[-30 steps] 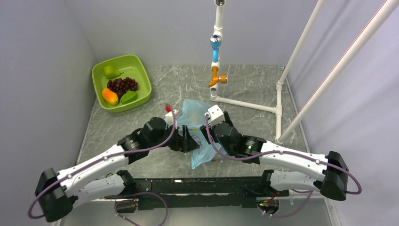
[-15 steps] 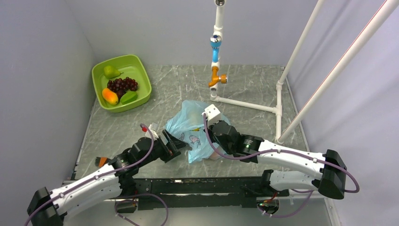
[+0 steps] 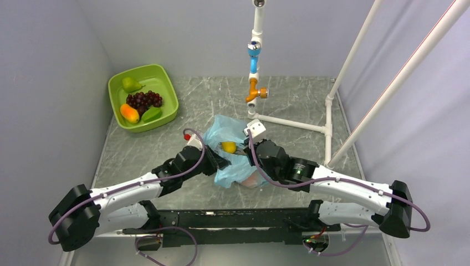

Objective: Take the fake fruits out of the plastic bag

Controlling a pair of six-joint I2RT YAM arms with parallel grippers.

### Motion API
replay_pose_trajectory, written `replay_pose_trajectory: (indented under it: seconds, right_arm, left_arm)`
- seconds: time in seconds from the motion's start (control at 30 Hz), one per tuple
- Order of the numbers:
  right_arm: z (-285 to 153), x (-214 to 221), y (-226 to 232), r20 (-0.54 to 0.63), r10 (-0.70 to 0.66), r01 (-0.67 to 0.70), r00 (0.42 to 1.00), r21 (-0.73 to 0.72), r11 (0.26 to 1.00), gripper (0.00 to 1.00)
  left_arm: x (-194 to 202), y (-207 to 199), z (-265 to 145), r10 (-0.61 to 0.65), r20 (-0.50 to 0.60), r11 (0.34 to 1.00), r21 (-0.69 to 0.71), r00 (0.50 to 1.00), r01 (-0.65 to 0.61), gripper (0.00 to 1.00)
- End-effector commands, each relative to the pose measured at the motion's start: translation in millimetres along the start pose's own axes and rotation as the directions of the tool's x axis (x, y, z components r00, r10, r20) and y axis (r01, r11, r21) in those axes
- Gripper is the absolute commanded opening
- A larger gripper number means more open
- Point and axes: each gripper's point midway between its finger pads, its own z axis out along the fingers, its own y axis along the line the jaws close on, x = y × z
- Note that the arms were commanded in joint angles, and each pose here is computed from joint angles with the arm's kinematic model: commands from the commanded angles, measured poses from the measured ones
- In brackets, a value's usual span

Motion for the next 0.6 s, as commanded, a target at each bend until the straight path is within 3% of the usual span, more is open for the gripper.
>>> replay_pose_trajectory:
  seconds: [0.0, 0.03, 0.13, 0.27, 0.33, 0.43, 0.57]
  right_arm:
    - [-12, -42, -17, 0.105, 0.074, -0.08, 0.992, 0.053, 0.995, 0.0]
    - [-12, -48, -23, 0.112, 0.078, -0.086, 0.991, 0.068, 0.994, 0.0]
    - [-10, -68, -37, 0.138, 0.087, -0.101, 0.987, 0.093, 0.991, 0.0]
    - [-11, -91, -56, 0.168, 0.084, -0.109, 0.982, 0.15, 0.983, 0.0]
    - [-15, -97, -61, 0.185, 0.091, -0.122, 0.978, 0.16, 0.98, 0.0]
    - [-17, -96, -56, 0.192, 0.117, -0.14, 0.974, 0.113, 0.984, 0.0]
    - [-8, -56, -40, 0.088, 0.145, -0.15, 0.985, 0.051, 0.987, 0.0]
  left_arm:
    - [11, 22, -2, 0.12, -0.051, 0.993, 0.018, 0.992, -0.119, 0.06]
    - [16, 32, -4, 0.148, -0.082, 0.989, 0.003, 0.986, -0.148, 0.01]
    - [25, 63, -17, 0.232, -0.132, 0.969, -0.055, 0.964, -0.241, 0.0]
    - [35, 51, -43, 0.372, -0.2, 0.928, 0.047, 0.906, -0.371, 0.0]
    - [33, 50, -59, 0.413, -0.228, 0.908, 0.025, 0.882, -0.419, 0.0]
    - [32, 42, -75, 0.423, -0.203, 0.905, 0.062, 0.883, -0.42, 0.0]
    - [52, 52, -74, 0.371, -0.243, 0.928, 0.13, 0.896, -0.349, 0.0]
